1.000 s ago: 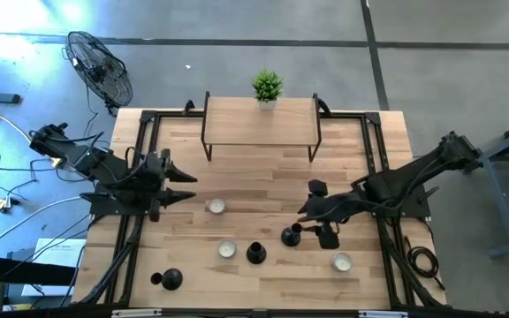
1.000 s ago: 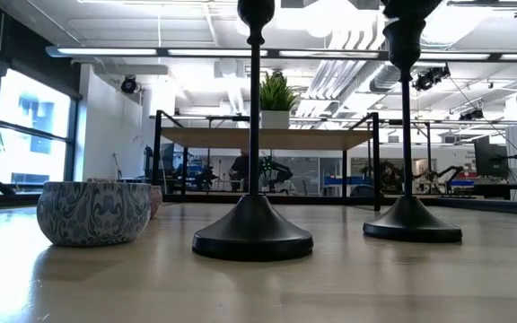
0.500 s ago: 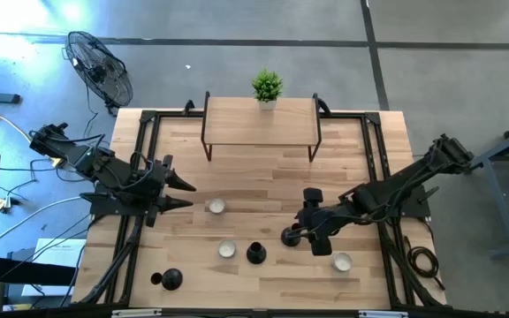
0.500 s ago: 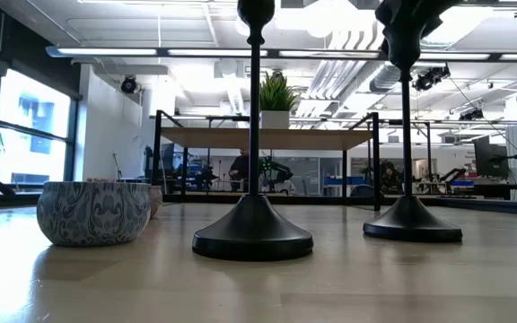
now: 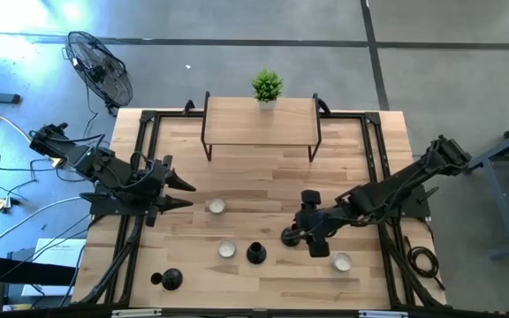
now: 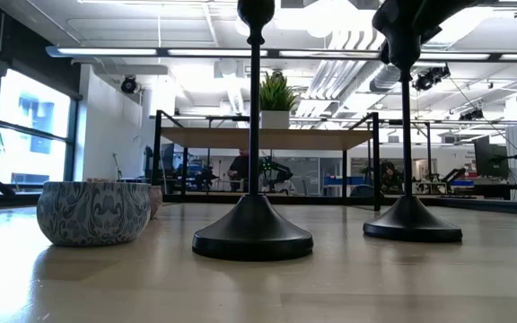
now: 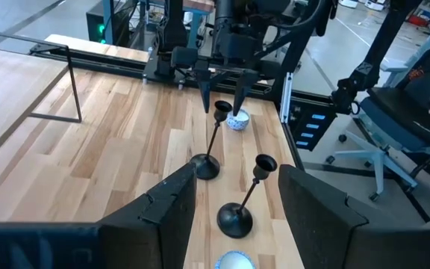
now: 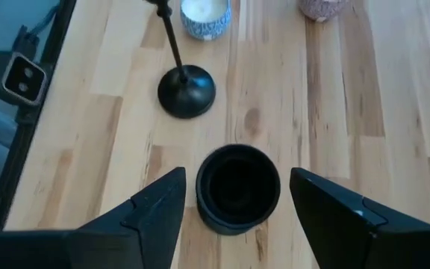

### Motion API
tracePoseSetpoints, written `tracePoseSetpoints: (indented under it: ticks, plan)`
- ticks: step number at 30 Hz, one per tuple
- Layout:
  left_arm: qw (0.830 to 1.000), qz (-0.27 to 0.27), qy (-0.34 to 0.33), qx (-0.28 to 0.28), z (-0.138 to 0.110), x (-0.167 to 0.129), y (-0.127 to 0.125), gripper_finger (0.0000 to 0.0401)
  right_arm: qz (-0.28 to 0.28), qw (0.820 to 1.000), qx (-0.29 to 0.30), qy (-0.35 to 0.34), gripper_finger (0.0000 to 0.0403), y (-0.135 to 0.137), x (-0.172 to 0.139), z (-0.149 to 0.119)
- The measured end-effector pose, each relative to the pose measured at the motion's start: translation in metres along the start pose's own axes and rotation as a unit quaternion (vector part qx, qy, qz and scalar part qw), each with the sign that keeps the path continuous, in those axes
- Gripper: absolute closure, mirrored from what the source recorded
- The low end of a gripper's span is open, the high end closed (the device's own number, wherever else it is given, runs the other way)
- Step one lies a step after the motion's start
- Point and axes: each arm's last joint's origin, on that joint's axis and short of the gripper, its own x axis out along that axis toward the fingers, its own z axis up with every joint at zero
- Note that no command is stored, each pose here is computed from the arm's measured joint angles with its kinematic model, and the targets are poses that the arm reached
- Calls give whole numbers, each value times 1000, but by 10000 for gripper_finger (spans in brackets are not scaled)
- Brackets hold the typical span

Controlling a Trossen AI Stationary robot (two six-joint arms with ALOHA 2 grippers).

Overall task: Pick & Place candle stick holders
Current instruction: Put the right black candle holder on the shelf

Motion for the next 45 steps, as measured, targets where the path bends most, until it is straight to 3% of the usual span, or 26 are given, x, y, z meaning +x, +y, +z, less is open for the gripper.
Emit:
tracePoseSetpoints:
  ticks: [15,30,38,45]
  plan:
    - [1000,1,0,1,0,0,0,213,17,999,34,9,171,-11,2,3]
    - [1000,0,16,6,-3,0,1,213,25,999,42,14,276,-10,2,3]
    - [1000,3,22,9,-4,0,1,213,3,999,46,6,278,-12,2,3]
    - [1000,4,25,9,-5,0,2,213,-19,994,112,-6,278,-16,3,5]
